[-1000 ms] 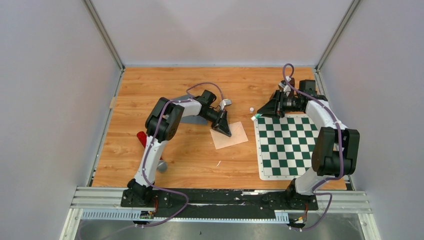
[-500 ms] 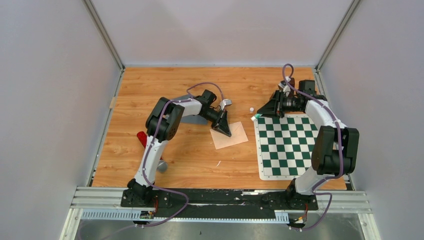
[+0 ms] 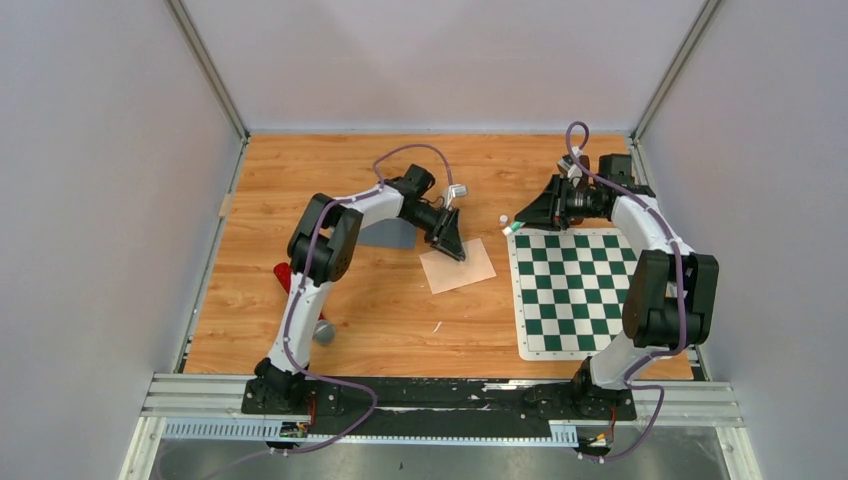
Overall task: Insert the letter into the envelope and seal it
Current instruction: Seal the envelope flap on the envelope, then adjust the envelope.
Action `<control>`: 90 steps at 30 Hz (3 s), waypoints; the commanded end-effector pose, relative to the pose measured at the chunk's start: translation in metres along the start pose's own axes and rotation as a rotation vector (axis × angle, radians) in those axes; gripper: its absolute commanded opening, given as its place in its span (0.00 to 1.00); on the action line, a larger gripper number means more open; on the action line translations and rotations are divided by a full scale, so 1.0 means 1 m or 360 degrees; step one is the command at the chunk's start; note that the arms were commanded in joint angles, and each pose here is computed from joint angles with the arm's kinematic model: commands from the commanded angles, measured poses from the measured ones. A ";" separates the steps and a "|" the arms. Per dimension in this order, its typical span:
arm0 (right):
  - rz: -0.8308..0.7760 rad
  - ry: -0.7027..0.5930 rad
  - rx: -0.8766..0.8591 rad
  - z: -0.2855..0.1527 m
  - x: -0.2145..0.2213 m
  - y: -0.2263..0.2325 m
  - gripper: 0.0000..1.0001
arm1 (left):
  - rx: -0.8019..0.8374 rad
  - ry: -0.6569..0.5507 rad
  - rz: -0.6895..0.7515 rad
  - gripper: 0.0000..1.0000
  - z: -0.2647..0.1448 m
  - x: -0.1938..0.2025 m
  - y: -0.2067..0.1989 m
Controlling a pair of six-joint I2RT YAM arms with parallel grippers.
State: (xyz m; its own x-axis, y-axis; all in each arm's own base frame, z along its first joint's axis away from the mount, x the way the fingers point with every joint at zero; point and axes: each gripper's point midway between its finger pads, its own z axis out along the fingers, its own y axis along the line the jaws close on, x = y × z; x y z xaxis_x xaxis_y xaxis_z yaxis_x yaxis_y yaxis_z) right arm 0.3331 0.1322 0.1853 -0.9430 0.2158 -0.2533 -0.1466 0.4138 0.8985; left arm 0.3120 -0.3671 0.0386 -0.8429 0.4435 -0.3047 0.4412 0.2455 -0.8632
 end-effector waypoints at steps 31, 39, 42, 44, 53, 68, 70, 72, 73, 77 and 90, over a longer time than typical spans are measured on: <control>-0.0356 -0.0136 0.0046 -0.017 -0.030 0.031 0.00 | -0.1192 0.0368 0.1286 0.66 -0.242 -0.089 0.113; -0.0344 -0.0129 0.0042 -0.015 -0.032 0.029 0.00 | -0.1128 0.0410 0.1160 0.60 -0.246 -0.066 0.110; -0.0342 -0.0128 0.0042 -0.016 -0.031 0.029 0.00 | -0.1182 0.0282 0.1137 0.60 -0.260 -0.078 0.101; -0.0336 -0.0124 0.0040 -0.015 -0.029 0.028 0.00 | -0.1208 0.0179 0.1114 0.61 -0.273 -0.086 0.092; -0.0323 -0.0117 0.0051 -0.015 -0.022 0.024 0.00 | -0.0968 -0.0142 0.0815 0.69 -0.296 -0.069 0.069; -0.0305 -0.0111 0.0055 -0.015 -0.017 0.022 0.00 | -0.0661 -0.0066 0.0650 0.51 -0.260 -0.031 0.086; -0.0304 -0.0110 0.0056 -0.015 -0.017 0.022 0.00 | -0.0690 -0.0081 0.0640 0.48 -0.261 -0.034 0.092; -0.0303 -0.0112 0.0057 -0.015 -0.018 0.022 0.00 | -0.0724 -0.0096 0.0651 0.46 -0.262 -0.037 0.097; -0.0304 -0.0114 0.0058 -0.015 -0.019 0.022 0.00 | -0.0751 -0.0111 0.0677 0.46 -0.264 -0.041 0.099; -0.0302 -0.0116 0.0063 -0.015 -0.019 0.022 0.00 | -0.0749 -0.0115 0.0692 0.47 -0.262 -0.042 0.106; -0.0283 -0.0102 0.0070 -0.013 -0.019 0.016 0.00 | -0.0568 -0.0079 0.0596 0.11 -0.246 -0.019 0.095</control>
State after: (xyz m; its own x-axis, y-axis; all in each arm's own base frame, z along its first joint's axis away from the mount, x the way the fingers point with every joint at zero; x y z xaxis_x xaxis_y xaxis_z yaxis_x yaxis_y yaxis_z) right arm 0.3438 0.1259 0.2002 -0.9045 0.2002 -0.3767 -0.2431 0.4836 0.8408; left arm 0.4559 -0.1349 0.0521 -0.6045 0.5410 -0.5847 0.7963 0.3894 -0.4629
